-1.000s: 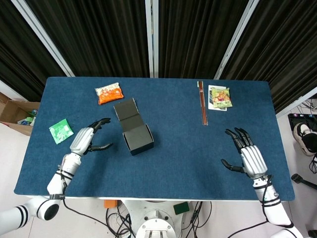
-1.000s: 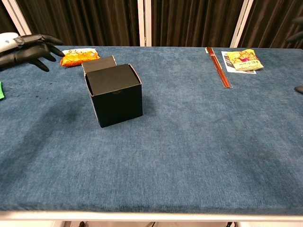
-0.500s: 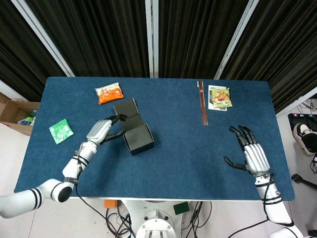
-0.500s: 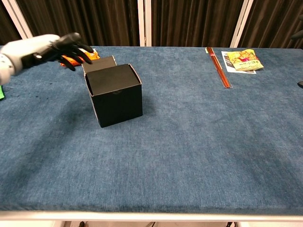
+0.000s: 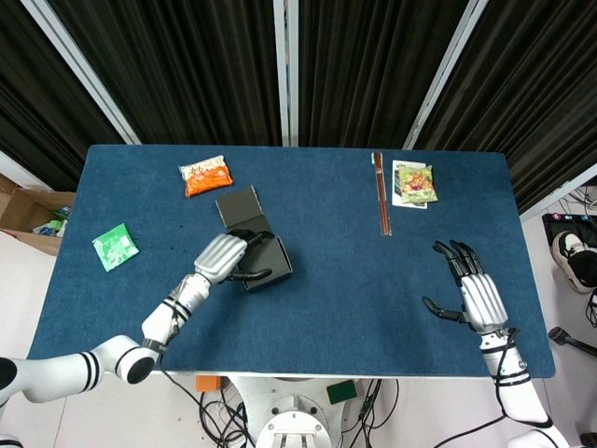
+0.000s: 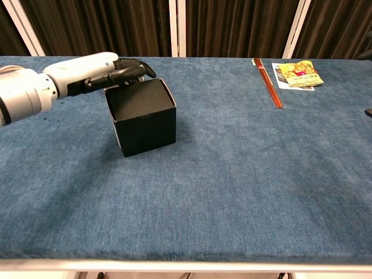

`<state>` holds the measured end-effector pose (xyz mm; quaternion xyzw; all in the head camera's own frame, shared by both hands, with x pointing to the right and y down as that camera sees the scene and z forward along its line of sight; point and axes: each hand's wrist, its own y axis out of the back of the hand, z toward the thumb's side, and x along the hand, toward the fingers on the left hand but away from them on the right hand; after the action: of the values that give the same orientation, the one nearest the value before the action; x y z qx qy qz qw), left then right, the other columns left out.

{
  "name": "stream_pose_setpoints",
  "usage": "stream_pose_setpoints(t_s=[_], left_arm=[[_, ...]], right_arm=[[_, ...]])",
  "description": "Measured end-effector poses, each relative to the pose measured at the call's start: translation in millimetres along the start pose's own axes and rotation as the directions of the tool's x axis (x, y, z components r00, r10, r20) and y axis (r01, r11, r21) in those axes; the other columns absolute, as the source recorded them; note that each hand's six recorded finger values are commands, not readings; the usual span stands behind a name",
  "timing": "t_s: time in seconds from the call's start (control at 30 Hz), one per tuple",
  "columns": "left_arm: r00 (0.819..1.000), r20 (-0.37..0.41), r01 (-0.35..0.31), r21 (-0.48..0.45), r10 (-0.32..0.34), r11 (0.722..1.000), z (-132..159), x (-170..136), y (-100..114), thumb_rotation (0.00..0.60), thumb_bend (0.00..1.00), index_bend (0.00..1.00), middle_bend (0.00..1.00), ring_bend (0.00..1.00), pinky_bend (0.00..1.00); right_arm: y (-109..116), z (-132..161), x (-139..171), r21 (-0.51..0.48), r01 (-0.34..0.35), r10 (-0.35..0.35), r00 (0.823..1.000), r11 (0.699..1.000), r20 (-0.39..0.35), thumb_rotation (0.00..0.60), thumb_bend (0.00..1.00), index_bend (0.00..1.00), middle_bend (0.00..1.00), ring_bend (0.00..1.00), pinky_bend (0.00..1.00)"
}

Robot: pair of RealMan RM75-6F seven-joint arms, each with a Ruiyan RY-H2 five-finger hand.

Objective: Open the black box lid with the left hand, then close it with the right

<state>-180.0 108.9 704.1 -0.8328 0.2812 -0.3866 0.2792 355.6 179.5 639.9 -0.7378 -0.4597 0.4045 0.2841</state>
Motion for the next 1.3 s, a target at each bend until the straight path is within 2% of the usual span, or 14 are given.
stream_pose_setpoints(t_s=[0.27,0.4,0.57,0.73,0.83,1.07,1.17,1.3], left_arm=[[0.992,0.127,-0.041,0.192,0.017,0.981,32.5,-36.2,-28.3,0.0,0.0,0.19,0.41,0.23,0.24],[0.987,0.162,-0.048,0.233,0.01,0.971,44.4,-53.1,-44.8,0.0,0.0,0.2,0.42,0.23,0.24],[0.984,0.174,-0.077,0.279,0.029,0.957,49.3,-62.7,-51.5,0.121,0.0,0.22,0.41,0.23,0.24],[0.982,0.177,-0.127,0.364,0.065,0.923,48.7,-69.9,-49.3,0.239,0.0,0.25,0.39,0.23,0.23],[0.982,0.173,-0.144,0.427,0.075,0.893,45.5,-76.1,-50.0,0.289,0.0,0.29,0.39,0.23,0.23],[0.99,0.116,-0.134,0.539,0.084,0.832,24.4,-74.5,-58.0,0.335,0.0,0.29,0.39,0.22,0.23],[0.991,0.072,-0.135,0.541,0.114,0.83,14.6,-67.7,-58.4,0.338,0.0,0.29,0.38,0.22,0.23],[0.985,0.019,-0.16,0.509,0.174,0.846,6.9,-58.5,-50.9,0.341,0.0,0.29,0.38,0.22,0.23]], right_arm=[[-3.4,3.7,3.5,0.0,-0.002,0.002,1.0,1.0,-0.013,0.6,0.27,0.07,0.18,0.02,0.0],[-3.0,8.5,5.6,0.004,-0.001,0.001,1.0,1.0,-0.026,0.6,0.27,0.07,0.18,0.02,0.0],[-2.9,13.4,8.3,0.008,-0.001,0.002,0.999,1.0,-0.039,0.6,0.27,0.07,0.18,0.02,0.0],[-1.3,18.5,11.2,0.011,0.005,-0.004,0.999,1.0,-0.051,0.6,0.27,0.07,0.18,0.02,0.0],[-0.9,20.8,12.4,0.011,0.007,-0.007,0.998,1.0,-0.057,0.6,0.26,0.08,0.18,0.02,0.0],[-2.2,23.4,15.2,0.013,0.004,-0.004,0.998,1.0,-0.062,0.6,0.26,0.08,0.18,0.02,0.0],[-0.6,24.0,16.3,0.013,0.011,-0.01,0.998,1.0,-0.063,0.6,0.26,0.08,0.18,0.02,0.0],[0.8,25.2,16.9,0.012,0.018,-0.017,0.998,1.0,-0.064,0.6,0.26,0.08,0.18,0.02,0.0]])
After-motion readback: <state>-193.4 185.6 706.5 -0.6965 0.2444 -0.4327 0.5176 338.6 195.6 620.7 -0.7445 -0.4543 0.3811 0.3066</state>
